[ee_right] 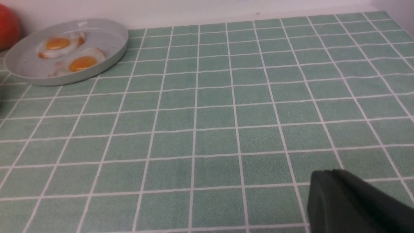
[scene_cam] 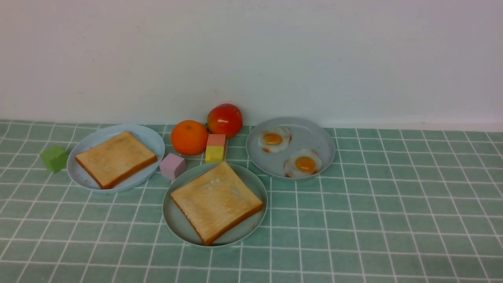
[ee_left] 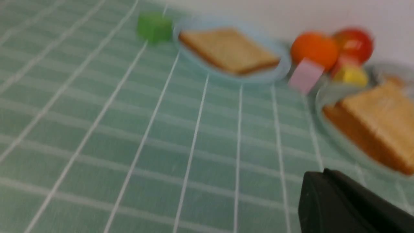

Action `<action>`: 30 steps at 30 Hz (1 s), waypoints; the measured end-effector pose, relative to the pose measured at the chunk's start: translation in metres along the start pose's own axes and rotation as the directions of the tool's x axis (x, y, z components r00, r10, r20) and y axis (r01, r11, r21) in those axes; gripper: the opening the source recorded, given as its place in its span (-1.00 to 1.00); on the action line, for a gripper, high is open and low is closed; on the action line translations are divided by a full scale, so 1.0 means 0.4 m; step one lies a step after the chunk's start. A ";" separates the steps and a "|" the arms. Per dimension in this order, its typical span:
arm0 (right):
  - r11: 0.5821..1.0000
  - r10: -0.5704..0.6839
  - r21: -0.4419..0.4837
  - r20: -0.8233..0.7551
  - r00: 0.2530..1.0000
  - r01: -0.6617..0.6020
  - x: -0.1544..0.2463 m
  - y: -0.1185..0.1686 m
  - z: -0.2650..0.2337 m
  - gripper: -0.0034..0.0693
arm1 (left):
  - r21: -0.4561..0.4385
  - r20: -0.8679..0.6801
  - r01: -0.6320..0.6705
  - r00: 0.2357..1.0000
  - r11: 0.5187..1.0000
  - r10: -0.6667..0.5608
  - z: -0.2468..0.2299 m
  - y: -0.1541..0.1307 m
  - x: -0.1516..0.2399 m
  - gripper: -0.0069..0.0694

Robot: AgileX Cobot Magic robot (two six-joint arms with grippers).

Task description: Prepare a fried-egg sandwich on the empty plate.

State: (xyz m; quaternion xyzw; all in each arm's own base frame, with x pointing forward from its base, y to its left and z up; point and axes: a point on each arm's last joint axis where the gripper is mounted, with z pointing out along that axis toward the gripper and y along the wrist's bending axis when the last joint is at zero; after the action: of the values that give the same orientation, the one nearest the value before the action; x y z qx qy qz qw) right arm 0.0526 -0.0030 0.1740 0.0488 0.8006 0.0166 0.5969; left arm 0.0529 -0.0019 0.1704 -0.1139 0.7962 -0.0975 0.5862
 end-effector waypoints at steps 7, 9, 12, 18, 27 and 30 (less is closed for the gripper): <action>1.000 0.000 0.000 0.000 1.000 0.000 0.000 0.000 0.000 -0.84 | -0.002 -0.006 0.001 1.000 1.000 -0.001 0.000 0.000 0.001 -0.85; 1.000 0.000 0.000 0.000 1.000 0.000 0.000 0.000 0.000 -0.83 | -0.002 -0.006 0.001 1.000 1.000 -0.001 0.000 0.000 0.001 -0.85; 1.000 0.000 0.000 0.000 1.000 0.000 0.000 0.000 0.000 -0.82 | -0.002 -0.005 0.001 1.000 1.000 -0.001 0.000 0.000 0.001 -0.85; 1.000 0.000 0.000 0.000 1.000 0.000 0.000 0.000 0.000 -0.81 | -0.002 -0.005 0.001 1.000 1.000 -0.001 0.000 0.000 0.001 -0.85; 1.000 0.000 0.000 0.000 1.000 0.000 0.000 0.000 0.000 -0.78 | -0.001 -0.004 0.001 1.000 1.000 -0.001 0.000 0.000 0.001 -0.85; 1.000 0.000 0.000 0.000 1.000 0.000 0.000 0.000 0.000 -0.77 | -0.001 -0.004 0.001 1.000 1.000 -0.001 0.000 0.000 0.001 -0.85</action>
State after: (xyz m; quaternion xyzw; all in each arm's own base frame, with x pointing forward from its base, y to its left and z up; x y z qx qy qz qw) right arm 0.0526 -0.0030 0.1740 0.0488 0.8006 0.0166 0.5969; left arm 0.0528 -0.0019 0.1701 -0.1144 0.7974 -0.0974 0.5845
